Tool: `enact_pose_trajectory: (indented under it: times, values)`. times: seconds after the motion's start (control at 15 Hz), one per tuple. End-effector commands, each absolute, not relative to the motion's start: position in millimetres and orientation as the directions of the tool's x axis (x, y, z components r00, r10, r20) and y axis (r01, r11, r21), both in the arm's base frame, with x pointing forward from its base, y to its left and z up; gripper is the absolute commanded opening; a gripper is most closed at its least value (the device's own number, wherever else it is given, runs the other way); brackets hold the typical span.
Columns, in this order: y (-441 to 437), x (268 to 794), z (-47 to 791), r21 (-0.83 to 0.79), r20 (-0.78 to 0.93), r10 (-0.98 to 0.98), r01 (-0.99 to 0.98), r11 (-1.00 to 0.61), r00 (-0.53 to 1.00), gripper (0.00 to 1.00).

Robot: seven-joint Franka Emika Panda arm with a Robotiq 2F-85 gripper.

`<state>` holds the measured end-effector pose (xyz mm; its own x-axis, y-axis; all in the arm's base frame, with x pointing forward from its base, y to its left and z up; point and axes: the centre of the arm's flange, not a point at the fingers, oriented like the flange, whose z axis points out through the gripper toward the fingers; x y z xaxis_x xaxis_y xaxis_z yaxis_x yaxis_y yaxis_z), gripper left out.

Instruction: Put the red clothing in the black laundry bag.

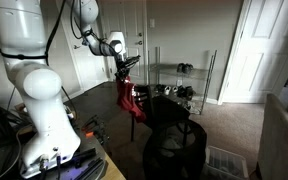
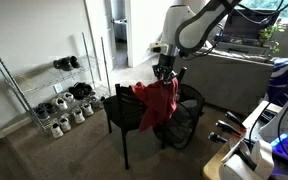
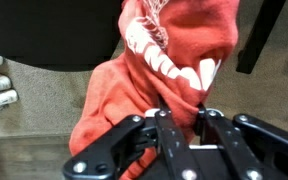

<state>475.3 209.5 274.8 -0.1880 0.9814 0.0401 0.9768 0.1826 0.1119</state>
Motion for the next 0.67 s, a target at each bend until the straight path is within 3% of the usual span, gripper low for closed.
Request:
enact_pose_trajectory:
  times: [0.0,0.6]
  values:
    - [203,419,291,0.152,0.043,0.984,0.975,0.162,-0.171,0.06]
    - [201,356,325,0.167,0.0,0.985,0.972,0.168,-0.17,0.05]
